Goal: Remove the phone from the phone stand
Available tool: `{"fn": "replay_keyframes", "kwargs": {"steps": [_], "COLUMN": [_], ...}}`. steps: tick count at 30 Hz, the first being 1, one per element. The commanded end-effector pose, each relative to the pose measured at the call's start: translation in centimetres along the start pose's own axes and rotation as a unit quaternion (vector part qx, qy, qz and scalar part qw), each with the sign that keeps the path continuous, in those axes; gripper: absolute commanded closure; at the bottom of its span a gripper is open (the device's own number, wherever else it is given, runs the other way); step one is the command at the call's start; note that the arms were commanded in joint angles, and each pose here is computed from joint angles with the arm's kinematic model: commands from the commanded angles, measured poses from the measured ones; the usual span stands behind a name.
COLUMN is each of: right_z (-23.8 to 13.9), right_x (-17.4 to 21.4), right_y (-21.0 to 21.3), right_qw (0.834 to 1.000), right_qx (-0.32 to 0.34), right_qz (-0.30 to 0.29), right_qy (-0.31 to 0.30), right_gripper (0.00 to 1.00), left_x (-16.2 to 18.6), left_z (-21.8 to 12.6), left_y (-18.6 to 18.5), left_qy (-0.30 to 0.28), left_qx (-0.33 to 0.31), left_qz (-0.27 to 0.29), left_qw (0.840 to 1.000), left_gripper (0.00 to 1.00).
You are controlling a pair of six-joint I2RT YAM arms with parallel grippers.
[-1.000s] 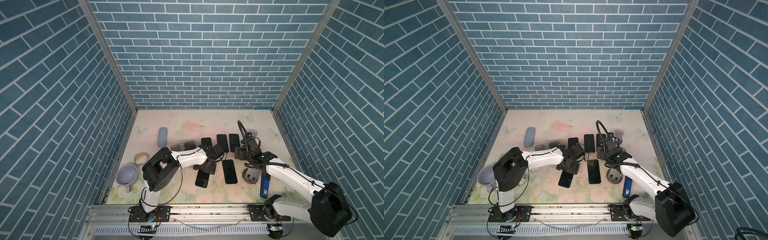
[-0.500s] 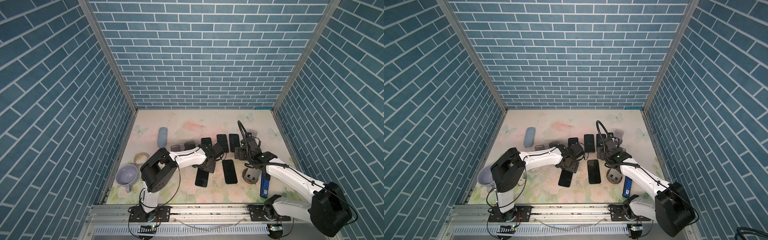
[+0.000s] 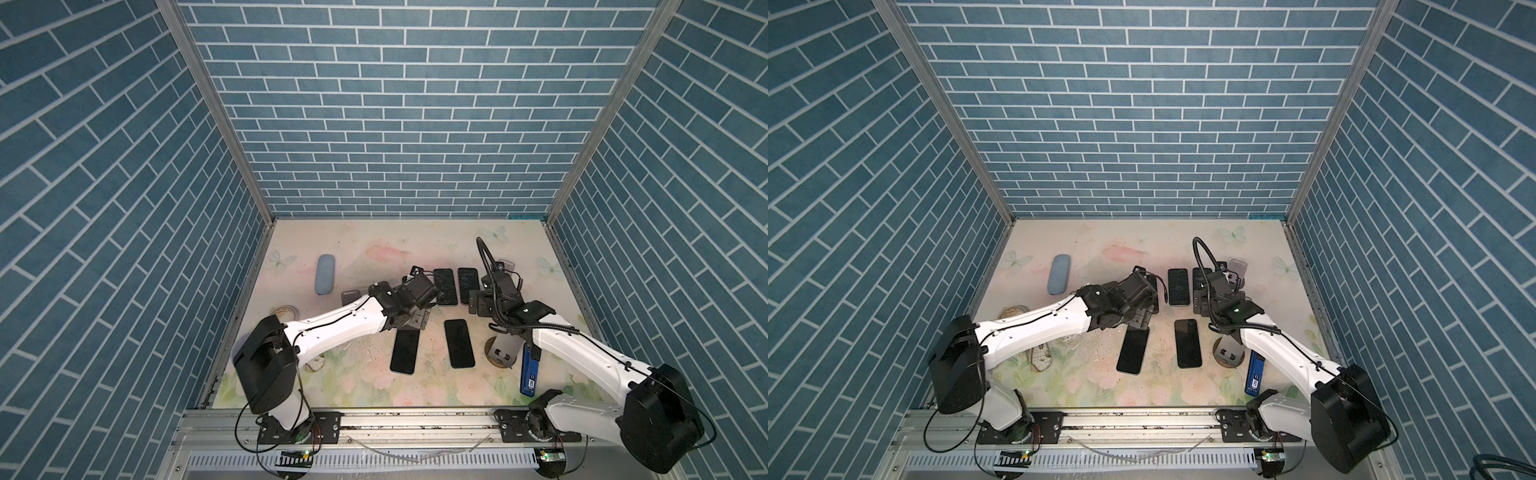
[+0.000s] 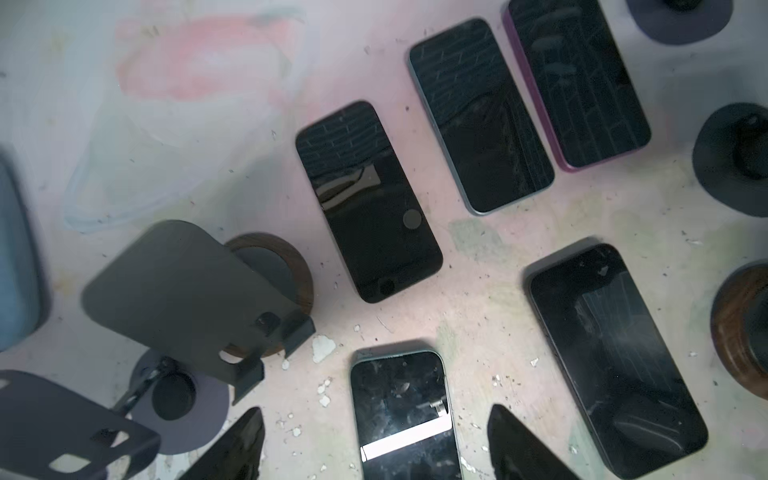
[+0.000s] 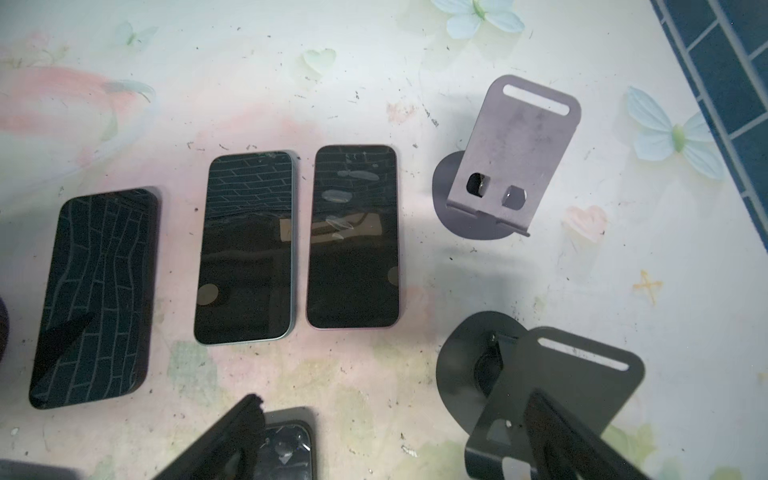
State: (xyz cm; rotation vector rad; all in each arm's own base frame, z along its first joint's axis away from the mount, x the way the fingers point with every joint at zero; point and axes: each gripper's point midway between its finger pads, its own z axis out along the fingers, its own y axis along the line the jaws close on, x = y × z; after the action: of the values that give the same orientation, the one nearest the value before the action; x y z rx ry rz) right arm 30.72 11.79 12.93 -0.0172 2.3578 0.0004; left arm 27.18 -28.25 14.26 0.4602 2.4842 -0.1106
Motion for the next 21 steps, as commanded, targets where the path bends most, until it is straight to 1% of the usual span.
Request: {"fn": "replay_keyframes", "kwargs": {"steps": [1,8,11,13,16,18,20,21], "right_z": [-0.6,-1.3,-1.4,-1.4,-1.4,-1.4,-1.4,-1.4], "right_x": [-1.9,-3.9,-5.0,-5.7,-6.5,-6.7,-6.8,-6.7], "right_y": [-0.5,-2.1,-3.7,-5.3,-8.3,-10.9,-13.6,-14.7], "right_qw": [1.000,0.998,0.996,0.993,0.986,0.979,0.970,0.966], "right_qx": [0.019,0.056,0.084,0.110,0.147,0.176,0.201,0.212], "right_qz": [0.011,0.003,0.006,0.019,0.058,0.092,0.122,0.132], "right_qy": [-0.018,-0.041,-0.044,-0.043,-0.045,-0.049,-0.059,-0.062], "right_gripper": [0.02,0.02,0.01,0.02,0.01,0.01,0.01,0.01], "left_x": [-1.7,-3.7,-4.1,-4.2,-4.1,-3.7,-2.8,-2.4], "left_z": [-1.8,-5.7,-6.6,-7.0,-7.7,-8.1,-8.2,-8.2], "left_y": [1.7,6.1,9.0,11.4,15.4,18.3,21.5,22.6], "left_qy": [-0.059,-0.140,-0.155,-0.158,-0.169,-0.175,-0.176,-0.174], "left_qx": [-0.027,-0.088,-0.120,-0.140,-0.171,-0.195,-0.227,-0.238], "left_qz": [0.012,0.009,-0.013,-0.041,-0.093,-0.135,-0.185,-0.200], "left_qw": [0.998,0.986,0.980,0.977,0.966,0.956,0.940,0.935], "left_gripper": [0.13,0.01,0.00,0.00,0.00,0.00,0.00,0.00]}}
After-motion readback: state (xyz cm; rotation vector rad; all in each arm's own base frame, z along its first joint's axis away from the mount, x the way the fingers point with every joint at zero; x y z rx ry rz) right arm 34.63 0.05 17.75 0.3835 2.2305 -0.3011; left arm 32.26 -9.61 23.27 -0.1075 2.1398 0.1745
